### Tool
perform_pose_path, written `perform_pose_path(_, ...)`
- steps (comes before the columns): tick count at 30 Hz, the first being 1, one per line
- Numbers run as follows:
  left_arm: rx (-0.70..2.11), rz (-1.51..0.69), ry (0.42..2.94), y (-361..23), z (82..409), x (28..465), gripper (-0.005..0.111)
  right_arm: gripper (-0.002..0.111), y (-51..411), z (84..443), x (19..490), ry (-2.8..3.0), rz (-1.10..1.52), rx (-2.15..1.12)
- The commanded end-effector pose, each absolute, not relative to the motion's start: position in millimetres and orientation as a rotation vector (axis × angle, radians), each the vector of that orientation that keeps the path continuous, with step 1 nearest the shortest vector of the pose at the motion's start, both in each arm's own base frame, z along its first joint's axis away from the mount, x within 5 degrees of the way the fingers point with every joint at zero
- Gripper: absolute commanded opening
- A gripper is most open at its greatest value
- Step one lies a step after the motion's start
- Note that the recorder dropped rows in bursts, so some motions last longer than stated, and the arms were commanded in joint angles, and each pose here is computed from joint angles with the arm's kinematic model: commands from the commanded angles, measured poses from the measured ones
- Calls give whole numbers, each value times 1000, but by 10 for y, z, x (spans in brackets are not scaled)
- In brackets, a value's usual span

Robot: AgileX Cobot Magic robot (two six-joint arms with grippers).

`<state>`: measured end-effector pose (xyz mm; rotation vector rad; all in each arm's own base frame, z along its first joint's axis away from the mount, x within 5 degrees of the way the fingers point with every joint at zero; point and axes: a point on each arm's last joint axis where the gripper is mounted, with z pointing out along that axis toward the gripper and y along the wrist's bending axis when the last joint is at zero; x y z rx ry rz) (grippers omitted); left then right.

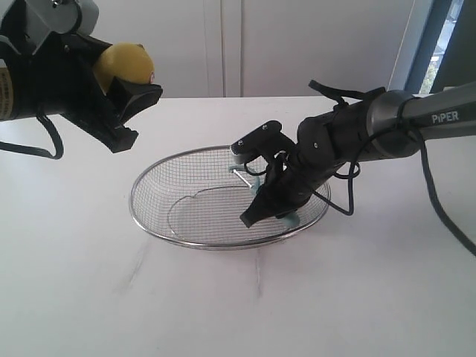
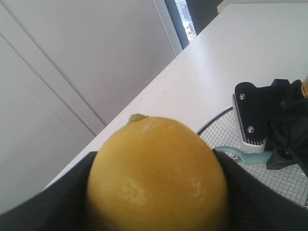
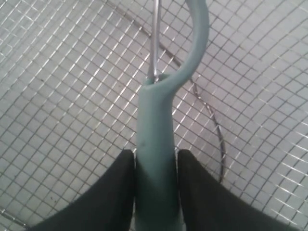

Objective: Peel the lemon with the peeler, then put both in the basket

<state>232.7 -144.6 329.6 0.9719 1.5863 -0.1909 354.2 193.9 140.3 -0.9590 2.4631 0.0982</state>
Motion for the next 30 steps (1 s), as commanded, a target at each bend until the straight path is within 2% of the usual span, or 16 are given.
perform_pose_path(1,974,-189,1578,-1441,3314,2296,0,42,1938,1464,3554,2449,107,-936)
perform_pose_path(6,974,-189,1578,-1441,3314,2296,0,62,1932,1630,3544,2409,113,-921)
perform_pose_path(9,974,-189,1578,-1441,3314,2296,0,66,1923,1791,3527,2372,118,-907)
perform_pose_path(16,974,-189,1578,-1441,3314,2296,0,66,1861,2369,3412,2242,137,-858)
perform_pose_path(24,974,-189,1578,-1441,3314,2296,0,65,1663,3031,3039,2206,146,-850)
perform_pose_path(27,976,-191,1577,-1443,3314,2295,0,58,1576,3172,2874,2248,142,-869)
perform_pose_path(30,983,-201,1574,-1451,3313,2288,0,43,1494,3284,2718,2290,139,-888)
